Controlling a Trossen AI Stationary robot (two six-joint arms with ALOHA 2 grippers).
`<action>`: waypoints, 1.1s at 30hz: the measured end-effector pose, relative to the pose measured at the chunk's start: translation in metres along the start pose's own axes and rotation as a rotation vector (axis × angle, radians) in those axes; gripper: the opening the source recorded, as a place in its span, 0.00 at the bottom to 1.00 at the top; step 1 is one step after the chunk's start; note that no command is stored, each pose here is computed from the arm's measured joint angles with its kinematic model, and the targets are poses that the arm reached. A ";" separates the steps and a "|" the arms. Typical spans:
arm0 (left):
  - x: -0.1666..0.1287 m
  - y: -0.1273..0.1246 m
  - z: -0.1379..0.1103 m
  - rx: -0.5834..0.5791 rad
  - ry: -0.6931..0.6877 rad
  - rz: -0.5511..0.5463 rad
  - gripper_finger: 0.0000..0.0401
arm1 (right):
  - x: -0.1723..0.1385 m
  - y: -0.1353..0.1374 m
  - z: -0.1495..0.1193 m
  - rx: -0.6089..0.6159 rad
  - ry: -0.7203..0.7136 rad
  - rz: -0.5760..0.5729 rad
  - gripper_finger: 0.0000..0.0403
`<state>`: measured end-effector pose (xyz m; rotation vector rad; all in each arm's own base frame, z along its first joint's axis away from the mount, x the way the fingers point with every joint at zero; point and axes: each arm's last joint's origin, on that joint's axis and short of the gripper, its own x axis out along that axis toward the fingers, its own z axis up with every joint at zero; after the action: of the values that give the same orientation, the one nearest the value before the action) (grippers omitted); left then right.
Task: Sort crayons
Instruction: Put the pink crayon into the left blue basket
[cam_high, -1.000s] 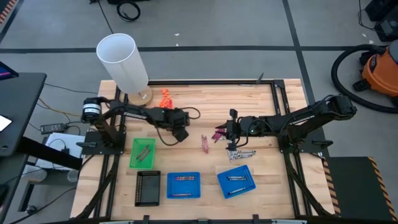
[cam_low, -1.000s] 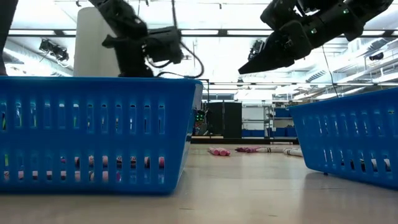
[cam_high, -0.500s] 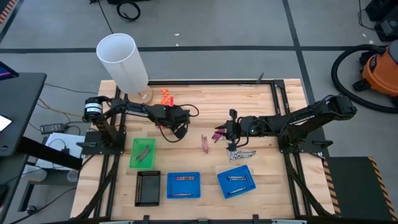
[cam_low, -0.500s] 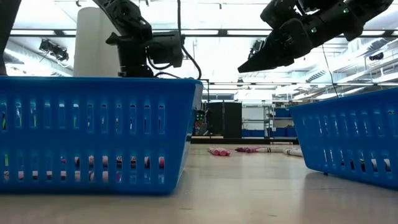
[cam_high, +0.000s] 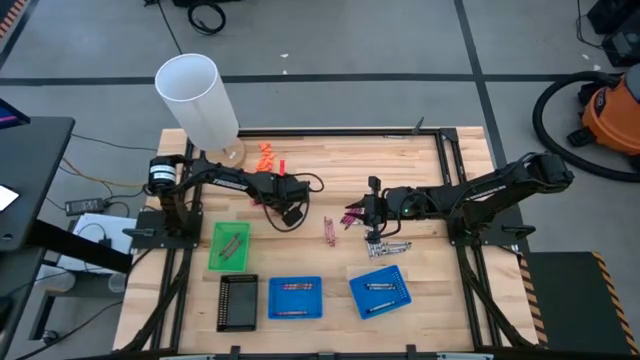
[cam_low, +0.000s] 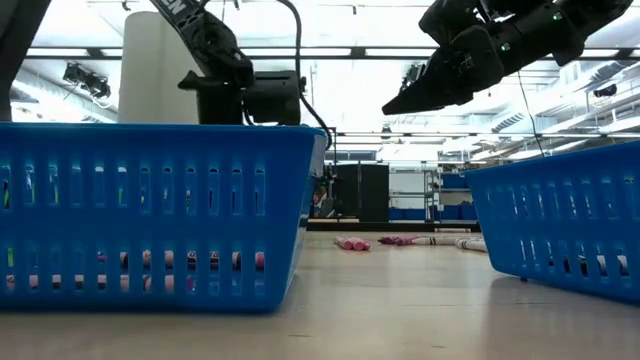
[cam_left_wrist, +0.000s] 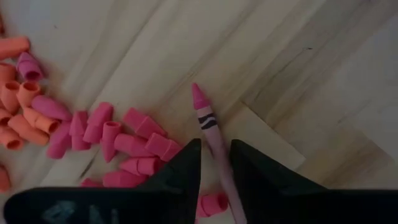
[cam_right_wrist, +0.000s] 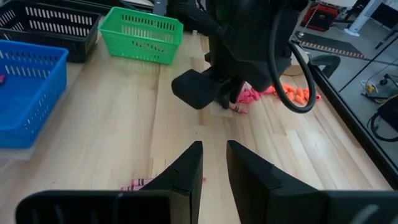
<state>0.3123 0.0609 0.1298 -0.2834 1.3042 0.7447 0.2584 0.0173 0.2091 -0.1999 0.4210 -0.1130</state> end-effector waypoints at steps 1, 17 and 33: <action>-0.001 0.000 0.000 0.021 -0.001 -0.011 0.24 | 0.000 0.000 0.000 0.000 0.000 0.000 0.21; -0.010 -0.004 0.001 0.208 -0.037 -0.077 0.03 | 0.000 0.000 0.000 0.000 0.000 -0.001 0.21; -0.079 -0.006 -0.007 0.228 -0.186 -0.338 0.04 | 0.000 0.000 -0.001 -0.001 0.007 -0.005 0.21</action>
<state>0.3047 0.0262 0.2011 -0.2361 1.1160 0.3238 0.2581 0.0170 0.2085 -0.2019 0.4276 -0.1183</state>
